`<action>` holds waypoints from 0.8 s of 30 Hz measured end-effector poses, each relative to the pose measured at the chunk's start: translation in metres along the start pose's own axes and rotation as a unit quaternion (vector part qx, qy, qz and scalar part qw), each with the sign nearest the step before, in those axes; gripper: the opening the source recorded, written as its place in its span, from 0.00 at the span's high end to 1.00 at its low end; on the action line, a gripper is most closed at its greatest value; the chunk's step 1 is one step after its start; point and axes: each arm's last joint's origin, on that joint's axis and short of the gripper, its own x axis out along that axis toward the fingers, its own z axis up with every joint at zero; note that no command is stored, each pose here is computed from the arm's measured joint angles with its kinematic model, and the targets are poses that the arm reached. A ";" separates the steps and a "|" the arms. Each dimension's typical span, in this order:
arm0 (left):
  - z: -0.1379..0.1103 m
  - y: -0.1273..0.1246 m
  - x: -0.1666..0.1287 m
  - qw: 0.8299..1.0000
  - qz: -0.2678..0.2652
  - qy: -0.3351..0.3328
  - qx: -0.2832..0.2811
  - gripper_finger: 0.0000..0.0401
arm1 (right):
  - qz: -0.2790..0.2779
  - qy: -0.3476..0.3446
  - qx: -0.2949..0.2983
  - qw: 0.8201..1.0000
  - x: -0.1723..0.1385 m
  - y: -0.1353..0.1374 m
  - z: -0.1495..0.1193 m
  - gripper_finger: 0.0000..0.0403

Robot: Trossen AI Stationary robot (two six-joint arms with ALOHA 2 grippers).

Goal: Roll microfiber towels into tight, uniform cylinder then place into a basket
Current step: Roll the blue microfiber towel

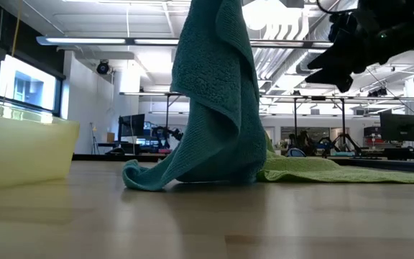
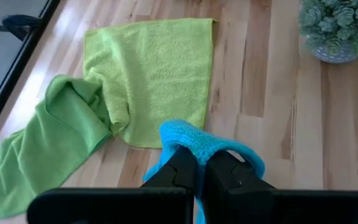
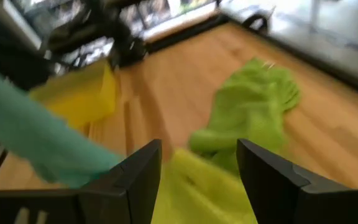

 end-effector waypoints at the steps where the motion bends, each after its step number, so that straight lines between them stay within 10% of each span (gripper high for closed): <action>1: 0.000 0.000 0.000 1.000 0.000 0.000 0.000 1.00 | 0.007 0.013 -0.005 1.000 0.004 0.003 -0.002 0.51; 24: -0.007 -0.007 -0.004 0.999 -0.038 0.029 0.020 1.00 | 0.009 0.201 -0.094 0.975 0.080 0.031 -0.060 0.51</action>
